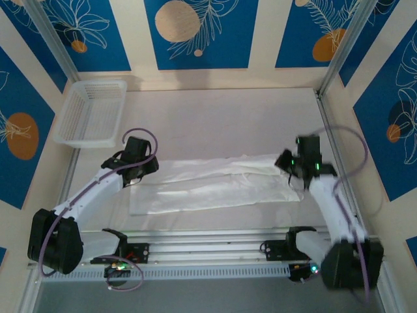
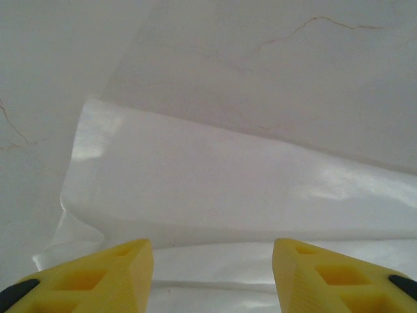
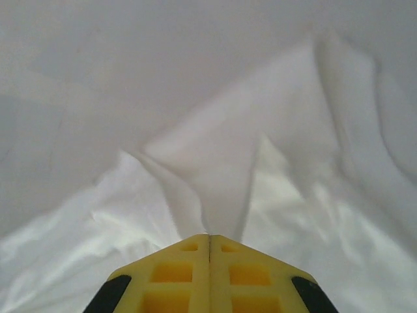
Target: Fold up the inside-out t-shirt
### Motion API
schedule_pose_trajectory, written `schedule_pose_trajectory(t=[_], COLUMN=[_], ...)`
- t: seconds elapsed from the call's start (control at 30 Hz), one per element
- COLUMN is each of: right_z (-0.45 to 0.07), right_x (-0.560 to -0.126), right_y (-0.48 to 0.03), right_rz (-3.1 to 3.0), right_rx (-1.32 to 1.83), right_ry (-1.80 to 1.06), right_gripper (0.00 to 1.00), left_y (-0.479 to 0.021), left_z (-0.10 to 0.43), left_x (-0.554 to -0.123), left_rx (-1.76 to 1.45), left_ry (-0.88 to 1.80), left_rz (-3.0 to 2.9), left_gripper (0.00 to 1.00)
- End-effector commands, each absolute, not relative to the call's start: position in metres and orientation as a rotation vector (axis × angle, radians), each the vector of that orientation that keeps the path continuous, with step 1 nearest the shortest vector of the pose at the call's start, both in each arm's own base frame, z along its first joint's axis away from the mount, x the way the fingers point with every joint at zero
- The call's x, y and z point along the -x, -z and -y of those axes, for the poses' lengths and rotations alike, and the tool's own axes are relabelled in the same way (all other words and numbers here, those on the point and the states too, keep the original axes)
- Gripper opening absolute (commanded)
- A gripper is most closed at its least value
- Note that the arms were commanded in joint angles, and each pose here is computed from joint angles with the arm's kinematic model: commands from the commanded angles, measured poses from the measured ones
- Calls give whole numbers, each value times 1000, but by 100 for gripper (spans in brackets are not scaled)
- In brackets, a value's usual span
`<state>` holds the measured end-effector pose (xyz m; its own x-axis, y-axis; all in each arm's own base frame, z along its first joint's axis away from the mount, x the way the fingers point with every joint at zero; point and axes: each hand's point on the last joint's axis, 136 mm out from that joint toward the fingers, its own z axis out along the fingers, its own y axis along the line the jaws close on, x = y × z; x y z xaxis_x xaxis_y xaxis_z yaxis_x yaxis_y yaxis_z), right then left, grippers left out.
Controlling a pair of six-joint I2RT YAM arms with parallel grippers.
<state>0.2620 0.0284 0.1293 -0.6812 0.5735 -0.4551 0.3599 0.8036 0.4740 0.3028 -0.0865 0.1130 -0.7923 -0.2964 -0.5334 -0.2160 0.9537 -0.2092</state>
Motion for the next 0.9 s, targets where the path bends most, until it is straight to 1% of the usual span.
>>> schedule_pose_trajectory(t=[0.0,0.03,0.07,0.1,0.2,0.33,0.5,0.6,0.67,0.77,0.83,0.87], right_z=[-24,-23,-22,-21,-29,-71,-122,-135,-138,-145,-151,-153], right_x=[-238,-234,-233,-235,-253,-285,-316,-334,-346,-361,-366,-367], right_y=[-119,-125,-132,-143,-160,-149,-114,-87,-74,-60,-52,-50], right_rz=[-2210,-2164,-2131,-2100,-2108,-2334,-2614,-2699,-2730,-2776,-2806,-2813], right_rx=[-913,-908,-893,-863,-758,-594,-348,-285,-282,-277,-264,-259], right_ry=[-584,-602,-606,-605,-633,-721,-656,-587,-566,-562,-564,-564], right_gripper=[35,46,52,56,60,60,59,59,61,63,59,53], left_y=[-118,-118,-119,-119,-121,-125,-143,-153,-159,-161,-158,-157], left_z=[91,91,92,92,94,106,164,189,204,218,219,218], left_x=[-309,-309,-309,-309,-310,-309,-304,-296,-290,-282,-280,-280], left_rx=[328,328,325,324,315,267,14,-118,-204,-292,-299,-294], left_ry=[178,176,176,178,191,279,656,757,823,856,843,833], left_rz=[-2508,-2510,-2511,-2510,-2502,-2495,-2412,-2375,-2346,-2330,-2335,-2340], left_gripper=[51,51,51,51,51,52,59,64,70,76,79,79])
